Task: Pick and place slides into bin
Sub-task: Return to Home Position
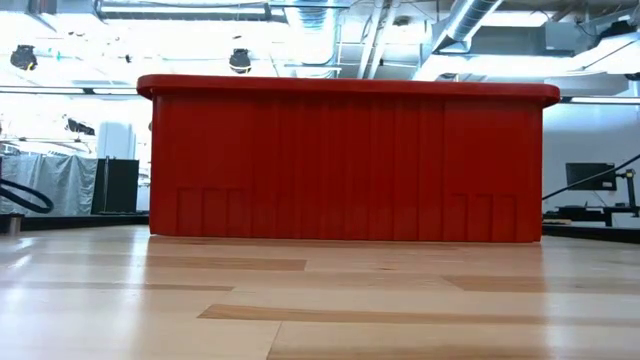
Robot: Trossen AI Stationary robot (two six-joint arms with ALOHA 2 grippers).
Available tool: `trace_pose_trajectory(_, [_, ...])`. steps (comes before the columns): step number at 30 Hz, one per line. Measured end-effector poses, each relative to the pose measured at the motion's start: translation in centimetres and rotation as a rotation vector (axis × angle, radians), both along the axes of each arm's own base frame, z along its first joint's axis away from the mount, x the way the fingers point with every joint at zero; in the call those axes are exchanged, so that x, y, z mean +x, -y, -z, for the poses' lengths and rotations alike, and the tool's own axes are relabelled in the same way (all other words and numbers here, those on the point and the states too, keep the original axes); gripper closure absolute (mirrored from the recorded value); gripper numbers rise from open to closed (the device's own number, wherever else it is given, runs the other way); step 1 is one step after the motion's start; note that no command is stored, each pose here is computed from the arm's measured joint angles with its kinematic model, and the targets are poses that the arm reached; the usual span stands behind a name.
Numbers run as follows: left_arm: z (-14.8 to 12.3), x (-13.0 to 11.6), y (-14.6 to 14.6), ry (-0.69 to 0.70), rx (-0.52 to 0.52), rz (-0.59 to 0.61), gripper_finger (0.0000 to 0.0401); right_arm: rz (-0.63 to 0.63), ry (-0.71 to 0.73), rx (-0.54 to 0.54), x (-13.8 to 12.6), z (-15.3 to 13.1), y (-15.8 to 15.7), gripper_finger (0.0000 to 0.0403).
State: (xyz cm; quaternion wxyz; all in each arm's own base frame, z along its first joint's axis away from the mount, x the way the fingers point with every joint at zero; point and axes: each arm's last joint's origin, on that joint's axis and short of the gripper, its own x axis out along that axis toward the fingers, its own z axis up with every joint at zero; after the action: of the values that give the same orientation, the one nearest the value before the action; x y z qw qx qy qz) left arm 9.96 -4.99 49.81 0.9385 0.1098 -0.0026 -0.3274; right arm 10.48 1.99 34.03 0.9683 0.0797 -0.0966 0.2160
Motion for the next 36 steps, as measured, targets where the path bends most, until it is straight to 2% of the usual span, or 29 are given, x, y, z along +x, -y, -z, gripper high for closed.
trace_pose_trajectory(3, [1.9, -0.7, -1.6, -0.043, -0.066, -0.09, 0.0401, 0.015, -0.068, -0.086, 0.2, 1.0, 0.0, 0.0403])
trace_pose_trajectory(7, [6.0, -0.3, -1.9, -0.049, -0.167, -0.145, 0.0401, 0.014, -0.137, -0.095, 0.3, 1.6, 0.0, 0.0403])
trace_pose_trajectory(12, [11.8, -0.4, -2.2, -0.043, -0.206, -0.251, 0.0401, 0.017, -0.164, -0.117, -0.2, 2.0, 0.0, 0.0403])
trace_pose_trajectory(15, [14.3, -0.8, -2.4, -0.007, -0.274, -0.265, 0.0401, 0.038, -0.152, -0.122, -0.9, 2.1, 0.2, 0.0403])
trace_pose_trajectory(19, [17.0, -1.6, -2.5, 0.067, -0.295, -0.251, 0.0401, 0.049, -0.111, -0.127, -1.8, 3.3, 0.3, 0.0403])
trace_pose_trajectory(26, [19.5, -3.1, -3.0, 0.069, -0.356, -0.272, 0.0401, 0.042, -0.045, -0.047, -2.3, 7.6, 0.3, 0.0403])
trace_pose_trajectory(32, [20.5, -3.9, -3.3, 0.043, -0.425, -0.325, 0.0401, 0.027, 0.001, 0.027, -1.6, 12.1, 0.3, 0.0403])
trace_pose_trajectory(36, [21.1, -4.2, -3.4, 0.04, -0.457, -0.321, 0.0401, 0.012, 0.033, 0.068, -1.5, 13.7, 0.2, 0.0403])
